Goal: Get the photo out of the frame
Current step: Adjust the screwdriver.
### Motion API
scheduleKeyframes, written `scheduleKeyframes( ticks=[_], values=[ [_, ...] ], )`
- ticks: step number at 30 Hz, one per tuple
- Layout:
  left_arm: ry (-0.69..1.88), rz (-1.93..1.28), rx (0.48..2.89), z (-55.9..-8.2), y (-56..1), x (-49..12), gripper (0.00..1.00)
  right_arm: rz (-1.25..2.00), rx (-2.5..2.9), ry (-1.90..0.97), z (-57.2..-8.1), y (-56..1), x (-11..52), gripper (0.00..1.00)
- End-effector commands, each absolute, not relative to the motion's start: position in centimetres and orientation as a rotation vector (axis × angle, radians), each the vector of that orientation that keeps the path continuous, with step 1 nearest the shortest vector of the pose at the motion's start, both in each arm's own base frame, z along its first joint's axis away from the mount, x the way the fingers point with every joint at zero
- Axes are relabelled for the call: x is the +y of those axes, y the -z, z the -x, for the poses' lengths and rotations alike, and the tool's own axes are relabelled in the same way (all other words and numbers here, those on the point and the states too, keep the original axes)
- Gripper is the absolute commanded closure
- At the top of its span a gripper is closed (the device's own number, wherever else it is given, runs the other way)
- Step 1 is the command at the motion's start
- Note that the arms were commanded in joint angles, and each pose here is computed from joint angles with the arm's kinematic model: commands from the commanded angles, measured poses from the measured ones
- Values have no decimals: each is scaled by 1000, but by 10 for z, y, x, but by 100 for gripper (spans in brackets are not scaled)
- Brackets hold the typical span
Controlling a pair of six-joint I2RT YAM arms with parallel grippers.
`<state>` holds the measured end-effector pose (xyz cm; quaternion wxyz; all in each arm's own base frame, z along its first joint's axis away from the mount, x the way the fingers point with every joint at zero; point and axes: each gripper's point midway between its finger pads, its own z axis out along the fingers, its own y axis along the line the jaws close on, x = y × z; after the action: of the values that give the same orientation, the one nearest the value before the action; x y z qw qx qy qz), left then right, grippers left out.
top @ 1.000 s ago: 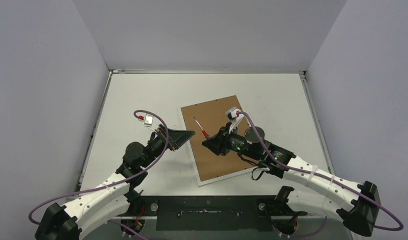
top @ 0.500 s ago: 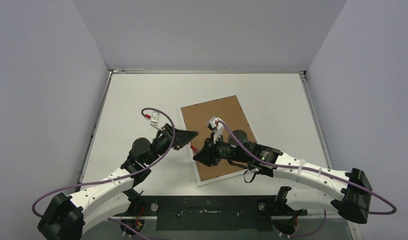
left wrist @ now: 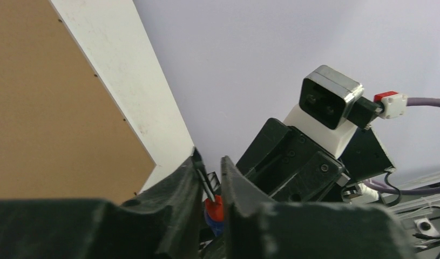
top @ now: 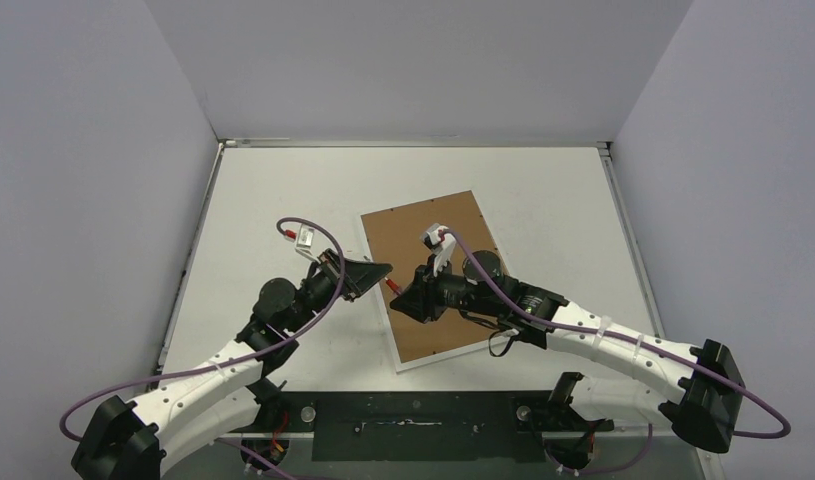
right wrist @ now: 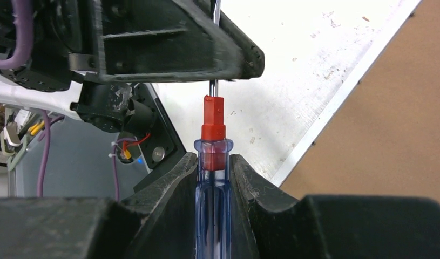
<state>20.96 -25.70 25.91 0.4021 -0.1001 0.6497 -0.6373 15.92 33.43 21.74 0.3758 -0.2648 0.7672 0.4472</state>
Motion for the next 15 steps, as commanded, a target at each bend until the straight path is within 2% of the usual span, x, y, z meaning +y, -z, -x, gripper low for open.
scheduleKeyframes(
  ticks=[1,2,4,6,8,10,13,15],
  values=[
    [1635,215,1597,-207,-272,-260,96,686,1912,-1202,-159,-229,340,100],
    [1634,220,1599,-207,-271,-260,100,691,1914,-1206,-159,-228,341,100],
    [1633,235,1587,-209,-270,-258,100,673,1920,-1195,-161,-227,339,99],
    [1636,257,1566,-211,-271,-256,100,631,1924,-1178,-167,-227,334,82],
    [1639,275,1525,-212,-276,-251,100,556,1903,-1183,-174,-230,328,75],
    [1648,299,1469,-212,-284,-245,100,452,1871,-1223,-180,-231,322,49],
    [1665,344,1354,-211,-297,-232,100,287,1765,-1304,-187,-244,312,24],
    [1671,377,1274,-211,-306,-223,100,202,1688,-1349,-189,-255,306,18]
  ],
)
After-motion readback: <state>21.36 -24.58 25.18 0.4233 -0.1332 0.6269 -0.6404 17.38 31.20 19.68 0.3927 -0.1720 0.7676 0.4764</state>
